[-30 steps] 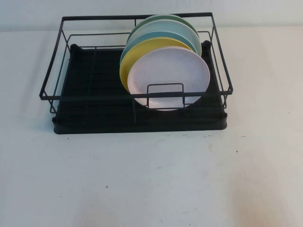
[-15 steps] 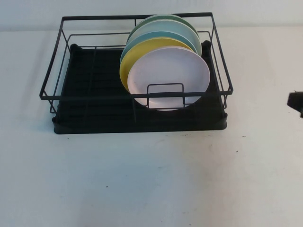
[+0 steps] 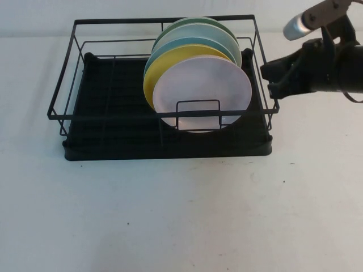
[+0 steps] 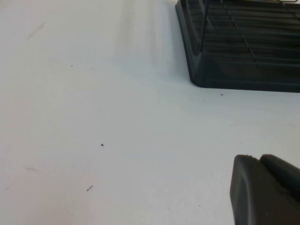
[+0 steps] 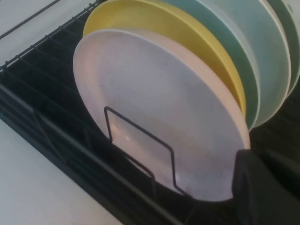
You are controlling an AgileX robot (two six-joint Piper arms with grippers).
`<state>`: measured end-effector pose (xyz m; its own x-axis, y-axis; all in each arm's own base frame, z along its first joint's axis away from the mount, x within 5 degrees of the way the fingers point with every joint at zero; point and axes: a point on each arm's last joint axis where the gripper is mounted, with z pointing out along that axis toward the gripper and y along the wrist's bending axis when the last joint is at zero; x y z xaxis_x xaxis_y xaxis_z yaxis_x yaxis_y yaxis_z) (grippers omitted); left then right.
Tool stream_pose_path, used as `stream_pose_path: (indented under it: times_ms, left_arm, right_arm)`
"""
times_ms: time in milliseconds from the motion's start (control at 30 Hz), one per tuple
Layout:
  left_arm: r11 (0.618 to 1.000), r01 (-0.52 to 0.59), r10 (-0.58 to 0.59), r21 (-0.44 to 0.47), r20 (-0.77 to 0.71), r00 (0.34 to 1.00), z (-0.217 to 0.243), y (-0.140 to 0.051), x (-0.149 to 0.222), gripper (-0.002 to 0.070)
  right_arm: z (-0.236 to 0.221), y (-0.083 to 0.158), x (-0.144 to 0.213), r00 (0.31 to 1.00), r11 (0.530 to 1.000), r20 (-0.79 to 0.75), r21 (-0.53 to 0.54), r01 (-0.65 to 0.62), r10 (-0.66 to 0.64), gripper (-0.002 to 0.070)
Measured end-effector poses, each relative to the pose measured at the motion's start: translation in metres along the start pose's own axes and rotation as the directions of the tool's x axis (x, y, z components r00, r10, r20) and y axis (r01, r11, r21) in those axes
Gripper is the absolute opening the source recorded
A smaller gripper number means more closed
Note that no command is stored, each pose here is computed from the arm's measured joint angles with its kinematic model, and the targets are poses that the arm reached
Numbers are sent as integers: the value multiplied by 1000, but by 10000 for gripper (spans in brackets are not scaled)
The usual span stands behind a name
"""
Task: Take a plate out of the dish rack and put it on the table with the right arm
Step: Grasp the plate from the shelf
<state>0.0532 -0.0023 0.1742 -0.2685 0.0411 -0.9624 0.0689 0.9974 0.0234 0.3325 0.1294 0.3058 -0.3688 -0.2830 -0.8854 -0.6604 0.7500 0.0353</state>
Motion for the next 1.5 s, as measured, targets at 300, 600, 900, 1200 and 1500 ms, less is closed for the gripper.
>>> stream_pose_path:
  times_ms: [300,600,900,1200,1500]
  left_arm:
    - [1000,0,0,0,0,1000,0,0,0,-4]
    - [1000,0,0,0,0,1000,0,0,0,-4]
    - [1000,0,0,0,0,1000,0,0,0,-4]
    - [1000,0,0,0,0,1000,0,0,0,-4]
    - [1000,0,0,0,0,1000,0,0,0,-4]
  right_arm:
    - [33,-13,-11,988,987,1,-33,155,-155,239]
    - [38,-9,-9,970,964,-2,-109,243,-245,334]
    - [51,-19,-5,961,960,-12,-54,274,-275,339]
    - [69,-26,-9,970,969,15,-57,241,-241,339]
    - [87,-26,6,965,962,-17,-86,258,-260,313]
